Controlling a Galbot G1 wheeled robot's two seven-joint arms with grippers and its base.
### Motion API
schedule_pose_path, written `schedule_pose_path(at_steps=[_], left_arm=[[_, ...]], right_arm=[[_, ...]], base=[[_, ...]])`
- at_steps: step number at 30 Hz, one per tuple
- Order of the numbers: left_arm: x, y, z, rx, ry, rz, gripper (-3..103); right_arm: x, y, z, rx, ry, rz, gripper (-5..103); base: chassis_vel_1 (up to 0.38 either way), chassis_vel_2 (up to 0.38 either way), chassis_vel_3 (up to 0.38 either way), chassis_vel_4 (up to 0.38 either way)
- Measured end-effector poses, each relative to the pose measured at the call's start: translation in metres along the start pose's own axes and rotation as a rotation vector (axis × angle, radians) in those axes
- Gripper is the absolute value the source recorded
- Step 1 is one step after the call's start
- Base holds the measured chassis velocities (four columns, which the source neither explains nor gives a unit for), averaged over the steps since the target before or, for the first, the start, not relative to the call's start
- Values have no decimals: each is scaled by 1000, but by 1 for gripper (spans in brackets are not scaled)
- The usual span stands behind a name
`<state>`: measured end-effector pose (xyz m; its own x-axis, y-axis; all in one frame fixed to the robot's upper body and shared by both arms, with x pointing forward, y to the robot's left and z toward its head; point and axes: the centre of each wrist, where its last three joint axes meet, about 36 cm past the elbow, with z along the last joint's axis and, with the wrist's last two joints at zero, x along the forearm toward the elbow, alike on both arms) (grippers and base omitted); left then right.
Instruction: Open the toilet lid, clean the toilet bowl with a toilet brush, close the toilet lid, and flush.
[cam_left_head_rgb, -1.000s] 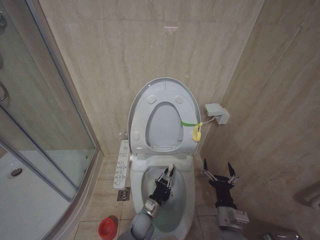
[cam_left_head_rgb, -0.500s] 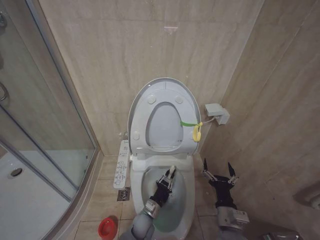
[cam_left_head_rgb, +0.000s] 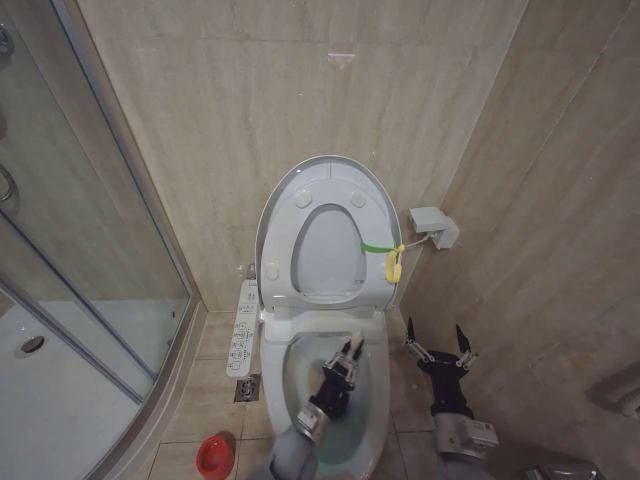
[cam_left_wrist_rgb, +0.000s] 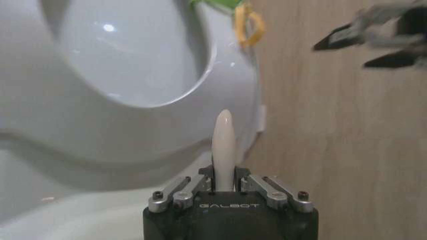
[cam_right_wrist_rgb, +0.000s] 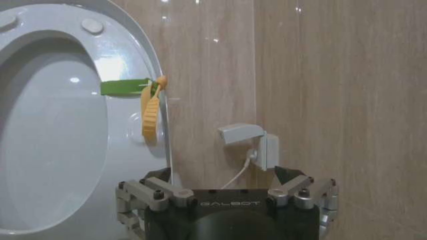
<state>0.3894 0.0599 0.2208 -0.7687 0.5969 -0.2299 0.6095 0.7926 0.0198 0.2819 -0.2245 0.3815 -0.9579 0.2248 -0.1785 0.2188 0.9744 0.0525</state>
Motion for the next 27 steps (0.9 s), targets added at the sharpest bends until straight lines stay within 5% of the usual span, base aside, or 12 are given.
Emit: schedule_pose_path(at_steps=[5, 9, 16, 21, 27], left_arm=[[-1, 10, -6, -19, -8, -11, 19], [-16, -7, -29, -2, -104, 10, 19], [-15, -22, -20, 3, -94, 35, 19], [-7, 4, 0, -13, -14, -5, 19], [-16, 29, -13, -45, -41, -38, 19]], right_arm=[[0, 0, 0, 0, 0, 0, 100], [0, 0, 0, 0, 0, 0, 100], [0, 0, 0, 0, 0, 0, 100], [0, 0, 0, 0, 0, 0, 100], [0, 0, 0, 0, 0, 0, 100]], base=[[0, 0, 0, 0], [0, 0, 0, 0], [0, 0, 0, 0], [0, 0, 0, 0], [0, 0, 0, 0]])
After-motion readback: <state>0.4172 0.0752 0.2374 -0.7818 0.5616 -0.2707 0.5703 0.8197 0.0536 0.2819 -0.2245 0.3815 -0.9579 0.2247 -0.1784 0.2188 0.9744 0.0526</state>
